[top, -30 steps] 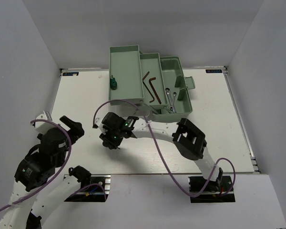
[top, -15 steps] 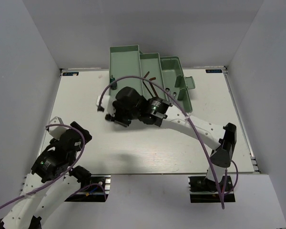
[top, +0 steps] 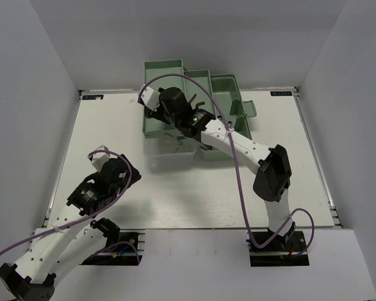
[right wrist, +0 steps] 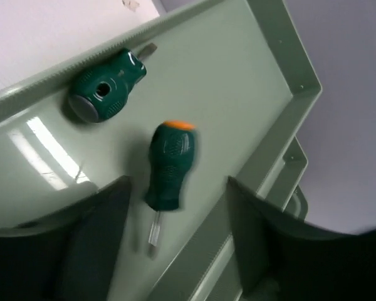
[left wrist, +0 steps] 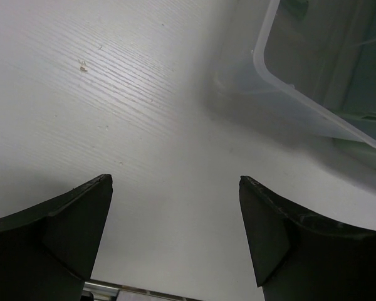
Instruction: Sort the tools into containers
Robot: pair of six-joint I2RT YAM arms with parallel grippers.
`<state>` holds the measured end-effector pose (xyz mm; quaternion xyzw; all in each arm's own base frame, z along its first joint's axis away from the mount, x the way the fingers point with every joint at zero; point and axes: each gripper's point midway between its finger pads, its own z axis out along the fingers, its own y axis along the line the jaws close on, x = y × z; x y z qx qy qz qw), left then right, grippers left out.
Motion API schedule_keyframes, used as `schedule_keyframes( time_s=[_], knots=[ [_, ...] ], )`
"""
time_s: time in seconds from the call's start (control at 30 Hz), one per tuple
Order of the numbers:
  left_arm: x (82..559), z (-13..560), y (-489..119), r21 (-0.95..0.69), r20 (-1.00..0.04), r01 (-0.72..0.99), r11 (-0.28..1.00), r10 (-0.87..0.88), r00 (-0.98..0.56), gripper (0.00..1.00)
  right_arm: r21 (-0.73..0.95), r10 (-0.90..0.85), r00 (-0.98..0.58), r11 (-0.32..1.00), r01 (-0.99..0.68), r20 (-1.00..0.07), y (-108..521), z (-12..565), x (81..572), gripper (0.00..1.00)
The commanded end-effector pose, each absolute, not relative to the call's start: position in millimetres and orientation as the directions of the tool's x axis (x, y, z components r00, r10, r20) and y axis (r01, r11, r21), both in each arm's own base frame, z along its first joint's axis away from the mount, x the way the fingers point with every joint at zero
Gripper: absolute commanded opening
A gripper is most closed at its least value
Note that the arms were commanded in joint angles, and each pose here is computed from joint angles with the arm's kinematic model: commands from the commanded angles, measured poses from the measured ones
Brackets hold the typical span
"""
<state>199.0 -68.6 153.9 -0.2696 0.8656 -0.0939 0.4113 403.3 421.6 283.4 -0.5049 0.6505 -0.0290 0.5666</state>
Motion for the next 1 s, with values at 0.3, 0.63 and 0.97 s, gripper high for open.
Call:
schedule_keyframes(
  time_s=[0.3, 0.63, 0.97],
  knots=[
    [202.8, 152.1, -77.5, -0.435, -0.654, -0.356, 0.827, -0.563, -0.506, 0.92, -0.407, -0.448, 0.16, 0.536, -0.74, -0.88, 419.6, 373.4, 385.1, 0.65],
    [199.5, 149.3, -73.4, -0.444, -0.66, -0.355, 0.823, -0.568, -0.491, 0.88, -0.105, -0.362, 0.3, -0.471, -0.876, -0.883, 399.9, 289.6, 201.3, 0.21],
    [192.0, 147.0, -64.7, -0.422, -0.668, -0.371, 0.828, -0.56, -0.491, 0.88, -0.339, -0.603, 0.484, -0.345, -0.875, -0.634, 420.9, 193.6, 261.7, 0.84]
  ],
)
